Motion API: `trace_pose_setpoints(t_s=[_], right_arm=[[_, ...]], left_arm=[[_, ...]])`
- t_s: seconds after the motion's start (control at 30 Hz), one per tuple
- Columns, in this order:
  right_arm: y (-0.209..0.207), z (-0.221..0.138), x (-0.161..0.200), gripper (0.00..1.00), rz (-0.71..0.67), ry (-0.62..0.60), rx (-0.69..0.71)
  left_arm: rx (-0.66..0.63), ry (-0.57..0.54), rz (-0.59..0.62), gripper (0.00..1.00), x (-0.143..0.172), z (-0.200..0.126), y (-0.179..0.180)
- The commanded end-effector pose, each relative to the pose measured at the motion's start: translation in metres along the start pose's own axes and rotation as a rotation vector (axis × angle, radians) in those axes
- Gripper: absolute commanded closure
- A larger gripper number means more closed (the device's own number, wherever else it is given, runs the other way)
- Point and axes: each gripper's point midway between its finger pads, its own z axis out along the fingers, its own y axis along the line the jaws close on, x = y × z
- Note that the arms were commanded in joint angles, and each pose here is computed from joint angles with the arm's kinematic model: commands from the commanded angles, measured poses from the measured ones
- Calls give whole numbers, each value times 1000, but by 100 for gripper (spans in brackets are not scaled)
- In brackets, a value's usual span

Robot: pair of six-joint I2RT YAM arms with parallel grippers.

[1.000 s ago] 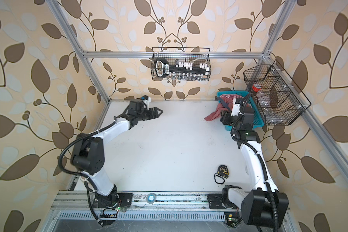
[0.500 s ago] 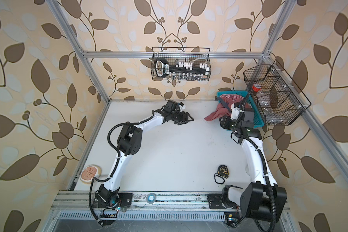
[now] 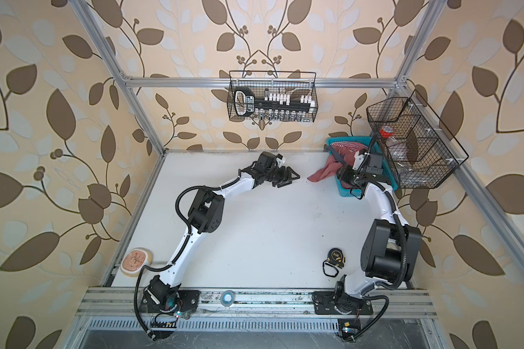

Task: Fold and stack tank tops
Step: Pick up the tank top from the basket.

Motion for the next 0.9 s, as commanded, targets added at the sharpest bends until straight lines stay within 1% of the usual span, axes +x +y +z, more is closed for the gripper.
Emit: trace_pose_setpoints(t_s=[0.0,0.1,0.17,0.33,0.63,0.67,0.87], right_arm=[[9,8,-27,51,26,-51,-44],[9,25,-32,53,55,-42,-62],[4,35,-33,55,73,-33,-51],[-9,48,-40,54,93,-46,13],[-13,72,-45,53,112,-39,12],[-12,74,-45,53,114,-37,6],[-14,91,-38,59,131,7,-1]], left_arm=[[100,-8,62,35,-3,-24,-59],[99,5,60,35,3,-26,-58],[99,9,63,35,5,-28,-59],[102,18,68,35,9,-33,-62],[109,28,80,35,11,-37,-68],[88,45,58,35,19,-34,-55],[81,54,59,34,21,-35,-54]])
